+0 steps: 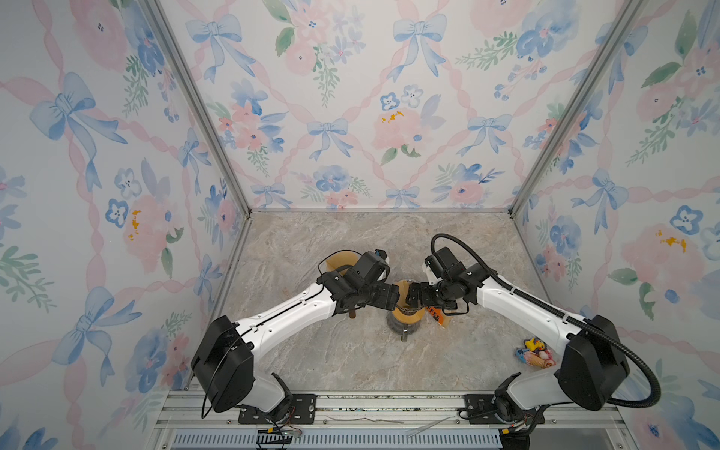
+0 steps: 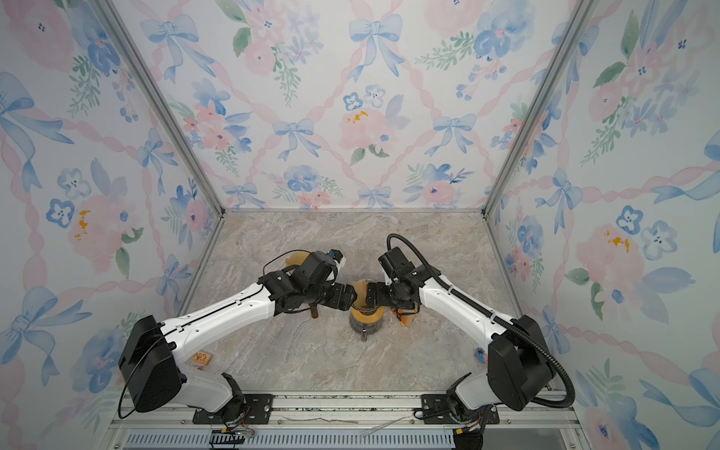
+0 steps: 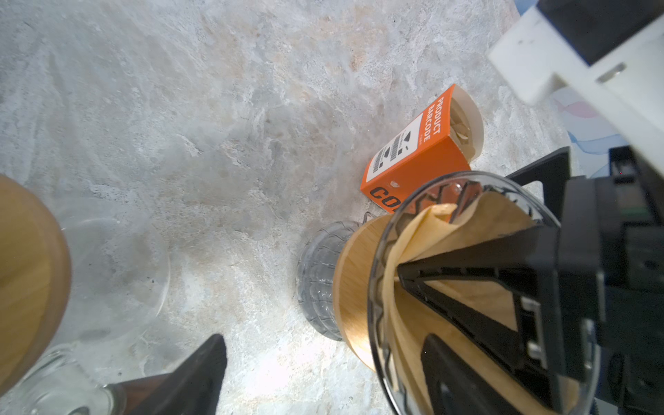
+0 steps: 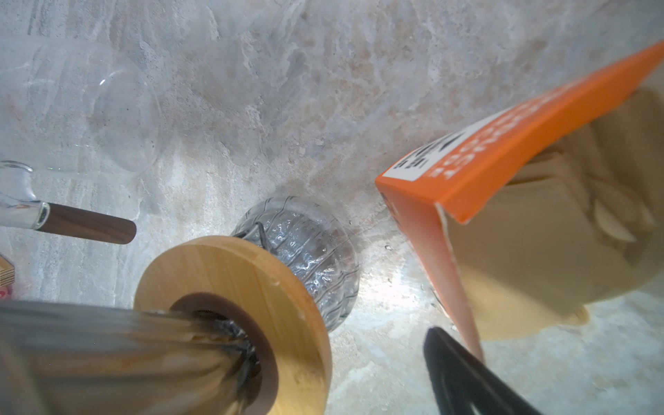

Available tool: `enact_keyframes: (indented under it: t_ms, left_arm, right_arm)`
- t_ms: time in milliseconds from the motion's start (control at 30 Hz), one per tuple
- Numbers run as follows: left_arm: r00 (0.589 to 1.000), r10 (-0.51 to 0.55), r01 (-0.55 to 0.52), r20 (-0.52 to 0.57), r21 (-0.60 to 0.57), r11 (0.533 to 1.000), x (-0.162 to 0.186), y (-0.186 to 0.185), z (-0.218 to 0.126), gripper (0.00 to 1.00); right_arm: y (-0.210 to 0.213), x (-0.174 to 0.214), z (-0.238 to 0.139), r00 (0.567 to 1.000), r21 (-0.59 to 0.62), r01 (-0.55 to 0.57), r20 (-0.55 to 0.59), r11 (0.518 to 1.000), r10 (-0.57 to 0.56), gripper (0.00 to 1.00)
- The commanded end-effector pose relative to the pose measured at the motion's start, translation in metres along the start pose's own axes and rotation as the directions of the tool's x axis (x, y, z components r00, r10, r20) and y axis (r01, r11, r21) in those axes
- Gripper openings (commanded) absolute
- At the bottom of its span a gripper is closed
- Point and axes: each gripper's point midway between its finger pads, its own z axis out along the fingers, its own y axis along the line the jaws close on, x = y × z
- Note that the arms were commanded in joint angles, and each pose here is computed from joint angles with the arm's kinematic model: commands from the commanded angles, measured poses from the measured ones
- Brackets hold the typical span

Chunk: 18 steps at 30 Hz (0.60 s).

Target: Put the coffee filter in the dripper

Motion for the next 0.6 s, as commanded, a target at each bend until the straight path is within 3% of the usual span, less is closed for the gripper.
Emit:
enact_keyframes:
  t_ms: [0, 233, 567]
  left_arm:
    - [1.0, -0.007, 0.007, 0.007, -0.009, 1.0, 0.002, 0.002, -0.005, 0.87]
    - [1.0, -0.005, 0.005, 0.016, -0.005, 1.0, -0.001, 0.0, -0.007, 0.87]
    - [1.0, -0.007, 0.007, 0.015, -0.001, 1.0, 0.0, 0.0, -0.009, 0.87]
  right_arm:
    - [0.003, -0.004, -0.014, 1.0, -0.014, -0.001, 0.024, 1.0, 0.002, 0.98]
    - [0.029, -0.01, -0.026, 0.998, -0.151, 0.035, 0.049, 0.988, -0.028, 0.98]
    - [0.017, -0.015, -0.014, 0.999, -0.066, -0.001, 0.033, 0.998, 0.004, 0.98]
